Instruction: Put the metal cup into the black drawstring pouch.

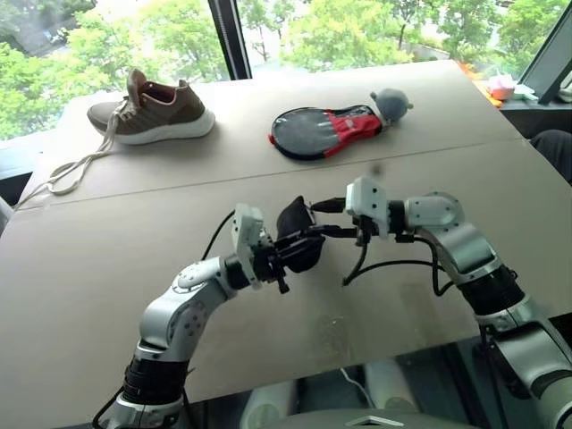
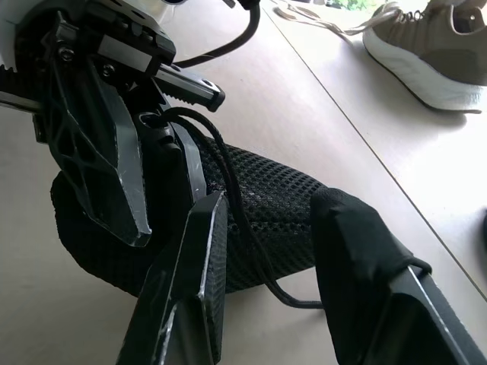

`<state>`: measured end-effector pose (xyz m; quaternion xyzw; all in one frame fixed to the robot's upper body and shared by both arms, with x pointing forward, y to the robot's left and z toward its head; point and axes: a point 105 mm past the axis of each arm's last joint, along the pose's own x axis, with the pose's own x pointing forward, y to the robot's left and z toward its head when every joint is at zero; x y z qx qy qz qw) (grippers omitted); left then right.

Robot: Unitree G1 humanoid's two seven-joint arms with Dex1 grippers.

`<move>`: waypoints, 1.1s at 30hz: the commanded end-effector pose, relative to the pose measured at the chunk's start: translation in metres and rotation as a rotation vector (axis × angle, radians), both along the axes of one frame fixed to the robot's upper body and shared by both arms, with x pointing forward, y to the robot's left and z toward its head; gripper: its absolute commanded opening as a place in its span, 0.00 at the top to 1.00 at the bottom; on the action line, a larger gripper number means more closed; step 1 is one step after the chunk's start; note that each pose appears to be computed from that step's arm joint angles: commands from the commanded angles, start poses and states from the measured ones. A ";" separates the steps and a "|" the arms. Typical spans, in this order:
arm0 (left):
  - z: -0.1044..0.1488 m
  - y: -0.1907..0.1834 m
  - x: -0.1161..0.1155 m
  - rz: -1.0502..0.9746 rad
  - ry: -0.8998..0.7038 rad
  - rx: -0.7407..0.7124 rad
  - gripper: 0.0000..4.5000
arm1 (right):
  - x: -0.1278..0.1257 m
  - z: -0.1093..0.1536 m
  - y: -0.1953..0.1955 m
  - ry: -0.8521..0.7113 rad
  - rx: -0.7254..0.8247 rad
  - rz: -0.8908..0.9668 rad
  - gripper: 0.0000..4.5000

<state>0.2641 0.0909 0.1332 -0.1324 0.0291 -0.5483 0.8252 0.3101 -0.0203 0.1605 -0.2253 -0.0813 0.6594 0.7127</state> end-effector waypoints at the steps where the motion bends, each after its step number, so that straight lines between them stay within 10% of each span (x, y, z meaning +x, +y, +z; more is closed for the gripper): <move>1: 0.013 -0.007 -0.008 -0.046 -0.040 -0.021 0.95 | -0.013 0.014 0.020 -0.054 0.060 0.131 0.61; 4: 0.013 -0.007 -0.008 -0.041 -0.040 -0.023 0.95 | -0.010 0.018 0.024 -0.003 0.131 0.109 0.67; 8: 0.013 -0.006 -0.007 -0.021 -0.041 -0.031 0.95 | -0.002 0.021 0.019 0.026 0.169 0.052 0.99; 33: 0.010 -0.006 0.004 0.037 -0.065 -0.029 0.95 | 0.039 0.158 -0.035 0.501 0.990 -0.219 0.99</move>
